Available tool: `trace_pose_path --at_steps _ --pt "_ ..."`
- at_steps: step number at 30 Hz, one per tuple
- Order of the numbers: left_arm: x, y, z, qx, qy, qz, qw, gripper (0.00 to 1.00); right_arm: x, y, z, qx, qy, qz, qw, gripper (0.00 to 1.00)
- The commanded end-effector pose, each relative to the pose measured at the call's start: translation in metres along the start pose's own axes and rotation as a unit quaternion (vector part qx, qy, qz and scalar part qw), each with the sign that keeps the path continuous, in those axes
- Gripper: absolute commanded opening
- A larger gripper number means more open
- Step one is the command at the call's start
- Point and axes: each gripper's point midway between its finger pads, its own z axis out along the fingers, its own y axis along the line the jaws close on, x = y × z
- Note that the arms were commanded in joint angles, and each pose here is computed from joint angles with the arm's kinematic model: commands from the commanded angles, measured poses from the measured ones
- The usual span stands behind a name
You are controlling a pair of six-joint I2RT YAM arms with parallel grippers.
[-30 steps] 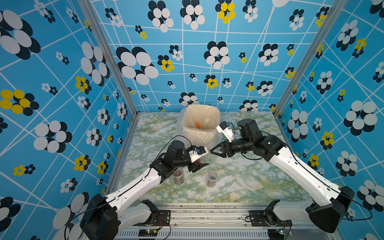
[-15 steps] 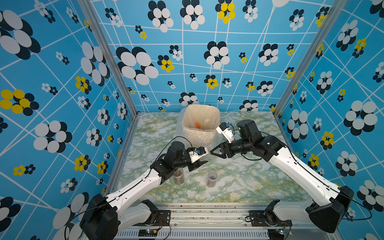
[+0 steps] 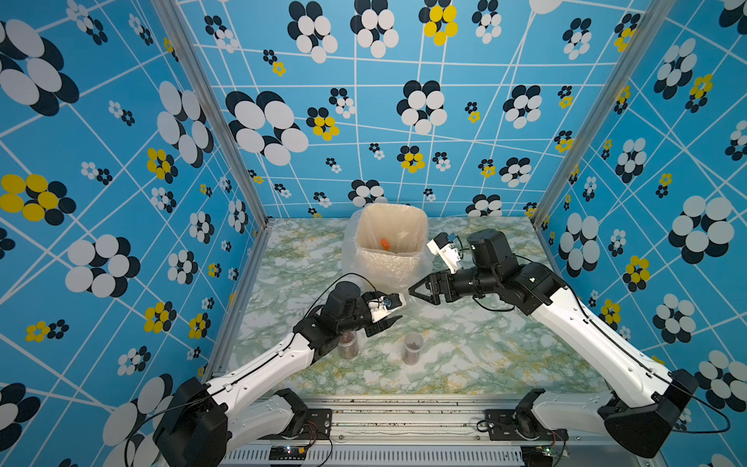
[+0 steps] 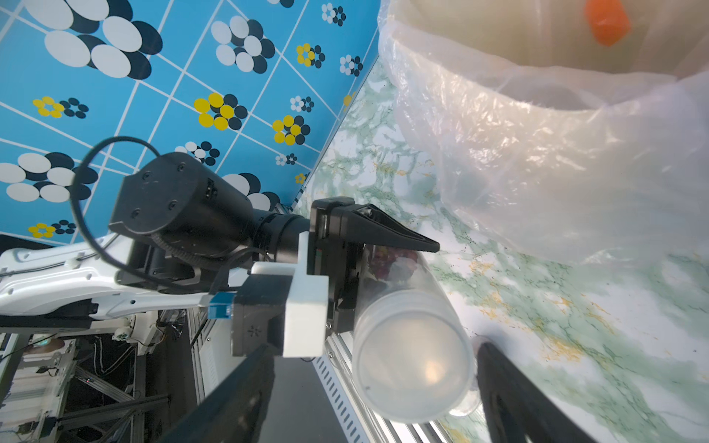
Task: Empty the moldy dried flower tea in the jars
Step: Pick up the jar from the center of the board, then unscrew the lid from the jar.
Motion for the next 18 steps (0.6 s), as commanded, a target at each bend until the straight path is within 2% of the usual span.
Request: trace_pose_path --at_steps 1,7,10,13,16,18 --pt "-0.007 0.003 -0.003 -0.015 -0.013 0.019 1.000 0.35 0.008 -0.007 0.002 0.015 0.023 0.027 0.999 0.84" --pt "-0.008 0.001 -0.003 -0.012 -0.012 0.022 1.000 0.35 0.014 -0.011 0.009 0.014 0.040 0.035 0.998 0.78" --pt "-0.009 0.000 -0.003 -0.010 -0.011 0.023 1.000 0.35 0.014 -0.010 0.012 0.007 0.045 0.038 0.998 0.69" --pt "-0.010 0.000 -0.003 -0.009 -0.011 0.024 1.000 0.34 0.017 -0.012 0.015 0.006 0.054 0.040 0.998 0.68" --pt "-0.010 -0.001 -0.003 -0.006 -0.010 0.023 1.000 0.34 0.019 -0.014 0.019 0.007 0.060 0.042 0.997 0.61" --pt "-0.011 -0.001 -0.003 -0.003 -0.009 0.021 1.000 0.33 0.020 -0.014 0.021 0.004 0.063 0.041 0.997 0.51"
